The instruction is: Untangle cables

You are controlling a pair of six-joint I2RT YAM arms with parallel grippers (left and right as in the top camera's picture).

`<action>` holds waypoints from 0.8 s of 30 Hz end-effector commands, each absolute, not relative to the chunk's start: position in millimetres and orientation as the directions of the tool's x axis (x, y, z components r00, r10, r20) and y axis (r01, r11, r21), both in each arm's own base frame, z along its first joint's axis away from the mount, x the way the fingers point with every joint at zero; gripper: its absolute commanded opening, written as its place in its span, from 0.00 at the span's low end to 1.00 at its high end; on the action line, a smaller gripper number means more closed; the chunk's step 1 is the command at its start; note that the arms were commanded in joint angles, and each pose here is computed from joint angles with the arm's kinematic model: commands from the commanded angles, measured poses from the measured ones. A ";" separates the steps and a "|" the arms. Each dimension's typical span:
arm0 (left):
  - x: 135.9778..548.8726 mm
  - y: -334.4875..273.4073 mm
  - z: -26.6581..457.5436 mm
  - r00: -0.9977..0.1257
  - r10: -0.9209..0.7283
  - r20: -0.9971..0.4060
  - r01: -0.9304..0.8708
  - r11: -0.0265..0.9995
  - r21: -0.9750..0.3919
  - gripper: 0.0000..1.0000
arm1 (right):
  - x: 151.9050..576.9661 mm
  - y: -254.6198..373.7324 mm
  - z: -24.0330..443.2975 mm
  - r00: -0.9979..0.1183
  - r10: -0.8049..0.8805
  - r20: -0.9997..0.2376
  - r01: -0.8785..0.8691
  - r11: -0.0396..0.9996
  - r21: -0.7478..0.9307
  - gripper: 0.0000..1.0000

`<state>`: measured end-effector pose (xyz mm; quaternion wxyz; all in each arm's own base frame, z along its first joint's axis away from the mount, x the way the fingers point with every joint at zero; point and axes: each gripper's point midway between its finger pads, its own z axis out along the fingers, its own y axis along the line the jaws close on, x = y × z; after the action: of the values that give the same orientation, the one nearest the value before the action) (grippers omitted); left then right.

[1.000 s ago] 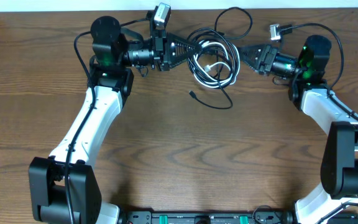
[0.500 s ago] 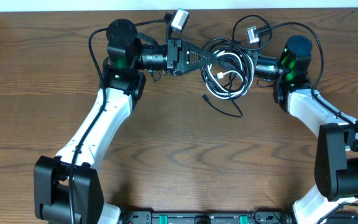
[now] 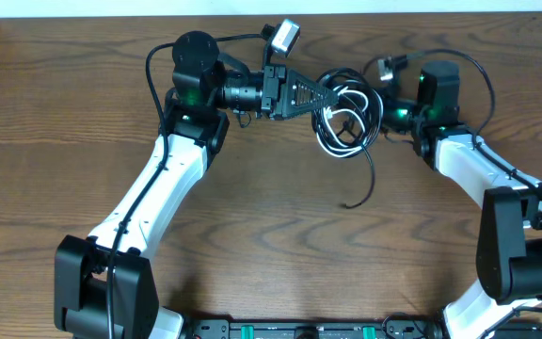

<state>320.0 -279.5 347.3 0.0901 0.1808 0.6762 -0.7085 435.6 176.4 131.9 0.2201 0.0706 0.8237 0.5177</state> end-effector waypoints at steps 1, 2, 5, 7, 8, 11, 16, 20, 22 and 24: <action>314.0 -278.2 351.4 -0.902 0.152 -0.405 0.396 -0.087 -0.914 0.07 | 457.4 123.6 93.5 -0.809 0.366 -0.460 -0.067 0.720 0.691 0.01; 314.3 -278.0 351.4 -0.901 0.151 -0.406 0.397 -0.087 -0.914 0.07 | 457.3 107.8 82.7 -0.804 0.369 -0.467 -0.022 0.766 0.643 0.01; 314.8 -277.4 351.4 -0.902 0.149 -0.406 0.397 -0.086 -0.914 0.08 | 454.4 61.2 60.5 -0.788 0.402 -0.466 0.117 0.841 0.528 0.01; 315.4 -276.7 351.4 -0.902 0.147 -0.406 0.398 -0.085 -0.914 0.07 | 453.0 21.6 52.0 -0.764 0.434 -0.477 0.205 0.865 0.458 0.01; 316.2 -275.8 351.4 -0.902 0.145 -0.406 0.398 -0.084 -0.914 0.07 | 453.1 8.9 50.9 -0.754 0.444 -0.484 0.228 0.868 0.442 0.01; 318.8 -272.7 351.4 -0.904 0.136 -0.406 0.398 -0.080 -0.914 0.08 | 453.8 -34.5 50.4 -0.704 0.498 -0.507 0.315 0.858 0.406 0.01; 321.4 -267.8 351.2 -0.905 0.131 -0.406 0.399 -0.077 -0.914 0.08 | 454.3 -109.2 59.3 -0.582 0.583 -0.567 0.435 0.812 0.389 0.01; 320.6 -267.9 351.1 -0.904 0.135 -0.407 0.399 -0.078 -0.913 0.07 | 456.5 -153.4 74.2 -0.484 0.614 -0.623 0.467 0.784 0.410 0.01; 320.6 -267.9 351.1 -0.900 0.134 -0.415 0.408 -0.079 -0.910 0.08 | 462.2 -162.6 85.6 -0.447 0.614 -0.651 0.436 0.785 0.441 0.01; 320.4 -267.8 351.1 -0.896 0.135 -0.423 0.416 -0.081 -0.906 0.07 | 472.4 -164.3 104.5 -0.410 0.599 -0.688 0.350 0.800 0.488 0.01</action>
<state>327.0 -278.5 335.6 0.0768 0.1695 0.6817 -0.7075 473.5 -129.4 93.1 0.4298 0.2673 0.8485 0.1548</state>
